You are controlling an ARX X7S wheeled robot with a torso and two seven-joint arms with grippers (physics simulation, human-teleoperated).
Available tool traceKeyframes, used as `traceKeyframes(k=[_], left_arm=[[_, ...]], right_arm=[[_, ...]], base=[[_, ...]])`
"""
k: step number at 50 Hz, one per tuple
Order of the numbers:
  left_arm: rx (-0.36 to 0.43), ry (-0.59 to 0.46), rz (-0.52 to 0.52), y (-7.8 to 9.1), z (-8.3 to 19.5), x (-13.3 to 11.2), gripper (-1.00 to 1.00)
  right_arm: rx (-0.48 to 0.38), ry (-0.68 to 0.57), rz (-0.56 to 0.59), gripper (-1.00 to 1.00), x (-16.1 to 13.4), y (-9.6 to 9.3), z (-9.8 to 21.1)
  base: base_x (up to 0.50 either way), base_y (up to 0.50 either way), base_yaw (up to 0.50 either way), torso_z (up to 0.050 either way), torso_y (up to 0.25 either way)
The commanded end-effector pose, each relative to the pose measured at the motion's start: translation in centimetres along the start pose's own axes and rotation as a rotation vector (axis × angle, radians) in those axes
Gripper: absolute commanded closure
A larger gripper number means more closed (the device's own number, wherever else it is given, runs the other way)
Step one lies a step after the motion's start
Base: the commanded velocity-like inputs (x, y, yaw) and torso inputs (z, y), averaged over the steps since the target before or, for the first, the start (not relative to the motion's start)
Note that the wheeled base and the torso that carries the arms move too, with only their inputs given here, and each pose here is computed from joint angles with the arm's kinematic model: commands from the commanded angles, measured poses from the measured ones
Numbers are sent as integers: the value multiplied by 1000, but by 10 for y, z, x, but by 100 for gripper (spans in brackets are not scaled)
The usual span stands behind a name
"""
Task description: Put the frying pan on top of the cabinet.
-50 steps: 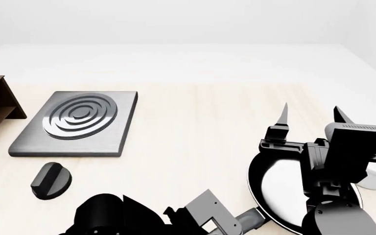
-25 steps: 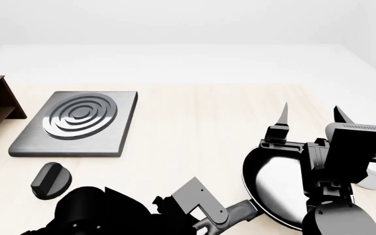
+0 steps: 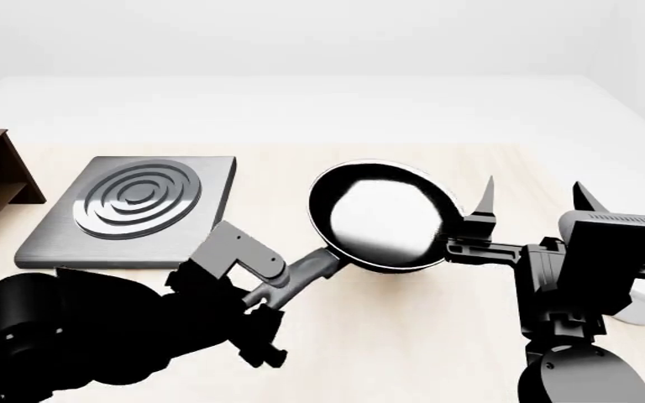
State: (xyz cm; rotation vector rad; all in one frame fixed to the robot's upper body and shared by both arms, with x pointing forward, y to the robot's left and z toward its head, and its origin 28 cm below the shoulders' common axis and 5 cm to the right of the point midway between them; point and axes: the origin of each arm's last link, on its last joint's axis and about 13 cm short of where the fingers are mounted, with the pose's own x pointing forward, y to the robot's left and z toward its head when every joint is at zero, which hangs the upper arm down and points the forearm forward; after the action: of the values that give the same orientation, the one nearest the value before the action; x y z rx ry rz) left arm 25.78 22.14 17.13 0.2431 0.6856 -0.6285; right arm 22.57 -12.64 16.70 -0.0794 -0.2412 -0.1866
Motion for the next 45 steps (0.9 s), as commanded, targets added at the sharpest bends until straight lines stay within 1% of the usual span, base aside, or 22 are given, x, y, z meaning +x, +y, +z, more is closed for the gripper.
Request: traceKeyframes(k=[1,4,5,8,11,13,14,15,16,19,20,22,24,26,27,28,29,34,35,36,41,45], left_arm=[[-122,-224,228,49,57,-38,100],[-154,-253,248,57,75,-48,100],[-179,-270,263,63,88,-55,100],[-215,-295,299,73,106,-64,100],[-271,-315,341,88,129,-73,100],[-283,-320,371,94,137,-75,100],[-311,-320,394,101,146,-77,100],[-311,-320,394,102,146,-77,100],[-341,-327,429,109,155,-80,100],[-383,-328,477,121,166,-82,100],[-432,-329,521,129,173,-83,100],[-467,-325,565,138,179,-83,100],[-502,-326,599,143,182,-84,100],[-555,-328,670,146,181,-87,100],[-564,-328,699,148,180,-88,100],[-591,-327,733,149,179,-89,100],[-597,-322,760,150,178,-89,100],[-708,-317,844,157,170,-90,100],[-715,-316,889,160,168,-89,100],[-752,-309,915,162,165,-90,100],[-833,-283,1030,169,156,-92,100],[-854,-251,1071,172,151,-93,100]], right_arm=[[-2,3,0,-100,0,0,-1],[-2,4,0,-100,0,0,-1],[-1,5,1,-100,0,0,-1],[0,6,0,-100,1,0,-1],[1,7,2,-100,1,0,-1],[2,7,2,-100,1,0,-1],[2,9,2,-100,1,0,-2],[2,9,2,-100,1,0,-2],[3,9,2,-100,1,0,-2],[4,11,3,-100,1,0,-2],[4,12,2,-100,2,0,-2],[4,12,2,-100,2,0,-2],[3,12,3,-100,2,0,-2],[4,13,2,-100,2,0,-2],[4,13,2,-100,2,0,-2],[3,13,2,-100,2,0,-2],[3,13,3,-100,2,0,-3],[1,14,4,-100,2,1,-3],[1,14,4,-100,2,1,-3],[1,15,4,-100,2,1,-3],[-2,17,6,-100,2,1,-4],[-2,18,5,-100,2,2,-4]], base=[[0,0,0,0,0],[0,0,0,0,4],[0,0,0,0,0],[0,0,0,0,3],[0,0,0,0,0],[0,0,0,0,5],[0,0,0,0,0],[0,0,0,0,0],[0,0,0,0,0],[0,0,1,0,3],[0,0,0,0,0],[0,0,0,0,0],[0,0,0,0,5],[0,0,1,0,0],[0,0,0,0,0],[0,0,0,0,10],[0,0,3,0,0],[0,0,0,0,0],[0,0,0,0,10],[0,0,0,0,0],[0,0,0,0,0],[0,0,0,0,3]])
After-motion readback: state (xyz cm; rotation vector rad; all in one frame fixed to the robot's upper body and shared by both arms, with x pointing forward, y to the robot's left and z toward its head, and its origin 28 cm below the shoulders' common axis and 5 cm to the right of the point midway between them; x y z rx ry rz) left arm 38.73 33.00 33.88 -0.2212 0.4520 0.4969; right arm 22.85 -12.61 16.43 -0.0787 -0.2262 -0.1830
